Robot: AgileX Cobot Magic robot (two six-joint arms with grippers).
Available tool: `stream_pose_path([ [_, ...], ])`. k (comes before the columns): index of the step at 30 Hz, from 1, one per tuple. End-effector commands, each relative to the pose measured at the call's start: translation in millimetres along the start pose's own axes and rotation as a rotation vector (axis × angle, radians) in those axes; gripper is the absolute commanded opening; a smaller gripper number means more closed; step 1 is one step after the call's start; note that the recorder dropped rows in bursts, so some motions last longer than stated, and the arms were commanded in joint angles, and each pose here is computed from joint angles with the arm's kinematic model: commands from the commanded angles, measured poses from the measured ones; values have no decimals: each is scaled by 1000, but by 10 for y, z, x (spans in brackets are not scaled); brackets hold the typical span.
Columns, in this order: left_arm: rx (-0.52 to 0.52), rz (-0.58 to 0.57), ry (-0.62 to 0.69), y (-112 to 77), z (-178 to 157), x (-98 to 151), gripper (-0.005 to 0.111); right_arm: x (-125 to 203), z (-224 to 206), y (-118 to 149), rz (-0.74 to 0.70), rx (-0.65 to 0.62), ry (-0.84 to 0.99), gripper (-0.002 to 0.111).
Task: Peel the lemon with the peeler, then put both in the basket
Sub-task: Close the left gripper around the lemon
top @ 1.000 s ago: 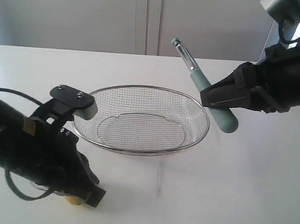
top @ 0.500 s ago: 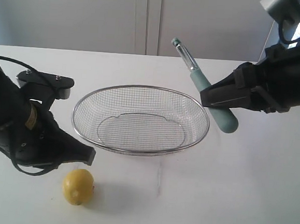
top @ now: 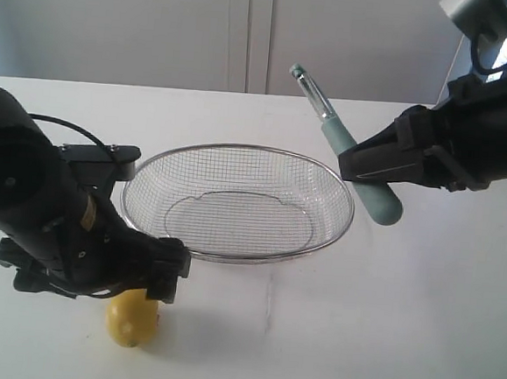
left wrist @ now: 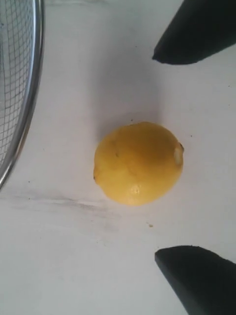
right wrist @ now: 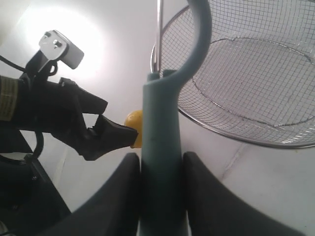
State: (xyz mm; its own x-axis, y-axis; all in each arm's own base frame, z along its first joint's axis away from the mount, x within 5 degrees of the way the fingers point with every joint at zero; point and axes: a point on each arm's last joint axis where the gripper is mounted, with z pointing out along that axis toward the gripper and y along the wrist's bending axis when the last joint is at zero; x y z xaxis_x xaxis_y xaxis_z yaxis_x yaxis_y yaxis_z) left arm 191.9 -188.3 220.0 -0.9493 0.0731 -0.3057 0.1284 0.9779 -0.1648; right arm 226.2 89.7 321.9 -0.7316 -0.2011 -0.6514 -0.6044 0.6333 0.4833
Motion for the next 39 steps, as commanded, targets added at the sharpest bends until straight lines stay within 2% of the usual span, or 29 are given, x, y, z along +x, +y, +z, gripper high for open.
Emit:
stream_pose_path([
  [1, -28, -29, 38, -16, 135, 10, 105, -6, -17, 35, -10, -15, -15, 0],
  [13, -44, -22, 68, -67, 496, -2, 105, -6, -17, 35, -10, -15, -15, 0],
  [30, -65, -14, 96, -74, 717, 16, 102, -3, -17, 38, -11, -18, -12, 0],
  [31, -66, -24, 105, -74, 716, 24, 95, -3, -17, 38, -11, -18, -12, 0],
  [33, -70, -29, 113, -71, 720, 32, 64, -3, -17, 38, -11, -18, -12, 0],
  [35, -61, -27, 104, -78, 716, 24, 11, -3, -17, 38, -11, -18, -12, 0],
  [36, -59, -3, 90, -78, 717, 11, 0, -3, -17, 38, -11, -18, -12, 0],
  [39, -44, 114, 36, -87, 682, -41, 1, -3, -17, 38, -11, -18, -12, 0],
])
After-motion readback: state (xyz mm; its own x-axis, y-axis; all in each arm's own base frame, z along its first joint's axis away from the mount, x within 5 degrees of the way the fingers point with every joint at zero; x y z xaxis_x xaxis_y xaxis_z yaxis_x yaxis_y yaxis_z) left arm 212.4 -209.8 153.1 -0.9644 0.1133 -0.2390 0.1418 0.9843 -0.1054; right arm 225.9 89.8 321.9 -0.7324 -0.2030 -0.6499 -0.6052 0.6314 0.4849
